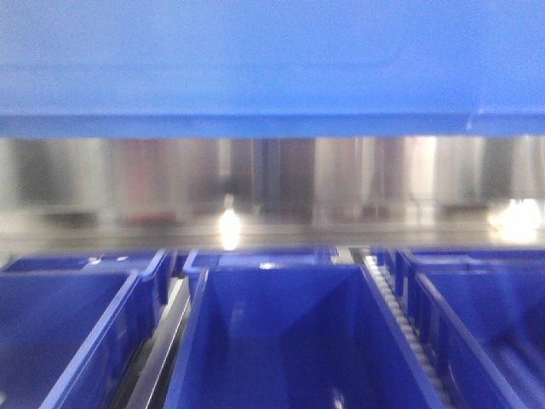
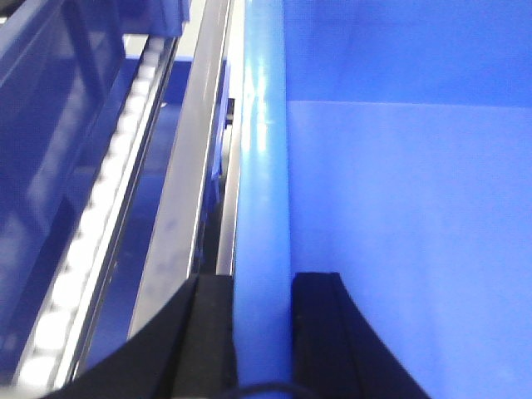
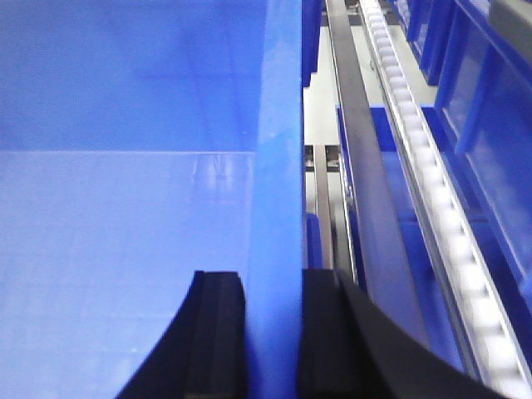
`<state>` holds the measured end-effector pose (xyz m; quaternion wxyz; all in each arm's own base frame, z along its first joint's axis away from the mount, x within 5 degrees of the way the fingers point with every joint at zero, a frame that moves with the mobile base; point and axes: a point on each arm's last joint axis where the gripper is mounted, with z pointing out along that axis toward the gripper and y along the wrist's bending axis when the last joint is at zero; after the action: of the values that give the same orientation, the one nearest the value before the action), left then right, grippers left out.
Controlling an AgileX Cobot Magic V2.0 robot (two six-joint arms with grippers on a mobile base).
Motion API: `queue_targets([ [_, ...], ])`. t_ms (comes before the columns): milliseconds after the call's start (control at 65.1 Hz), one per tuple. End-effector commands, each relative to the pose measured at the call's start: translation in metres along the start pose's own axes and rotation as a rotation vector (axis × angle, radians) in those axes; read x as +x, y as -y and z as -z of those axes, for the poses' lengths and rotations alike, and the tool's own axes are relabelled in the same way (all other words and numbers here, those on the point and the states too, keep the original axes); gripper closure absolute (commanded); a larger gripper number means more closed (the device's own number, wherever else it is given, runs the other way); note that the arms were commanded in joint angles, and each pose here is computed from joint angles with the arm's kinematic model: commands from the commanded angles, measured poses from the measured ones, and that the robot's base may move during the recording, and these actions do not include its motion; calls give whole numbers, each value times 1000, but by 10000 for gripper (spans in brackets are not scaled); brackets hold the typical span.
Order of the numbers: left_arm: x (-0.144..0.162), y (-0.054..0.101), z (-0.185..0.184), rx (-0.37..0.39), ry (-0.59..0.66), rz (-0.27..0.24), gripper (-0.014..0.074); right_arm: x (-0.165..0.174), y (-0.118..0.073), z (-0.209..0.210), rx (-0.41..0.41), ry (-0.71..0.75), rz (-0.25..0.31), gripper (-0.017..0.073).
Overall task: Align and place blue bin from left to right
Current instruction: 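Hold the blue bin with both grippers while the base turns away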
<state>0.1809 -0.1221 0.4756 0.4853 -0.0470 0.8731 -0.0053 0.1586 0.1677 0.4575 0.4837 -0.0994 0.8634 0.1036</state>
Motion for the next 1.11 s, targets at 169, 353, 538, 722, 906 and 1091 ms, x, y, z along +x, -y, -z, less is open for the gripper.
queue_targets([
  [169,-7,7,6,85,74,6,704,-10,-8,6,-103,105,9,638],
  [353,-7,7,6,85,74,6,704,-10,-8,6,-103,105,9,638],
  [538,-7,7,6,85,74,6,704,-10,-8,6,-103,105,9,638],
  [722,-7,6,5,81,78,5,704,-10,-8,6,-103,105,9,638],
  [906,-7,6,5,81,78,5,704,-10,-8,6,-103,105,9,638],
  [1091,-7,6,5,81,78,5,704,-10,-8,6,-103,105,9,638],
])
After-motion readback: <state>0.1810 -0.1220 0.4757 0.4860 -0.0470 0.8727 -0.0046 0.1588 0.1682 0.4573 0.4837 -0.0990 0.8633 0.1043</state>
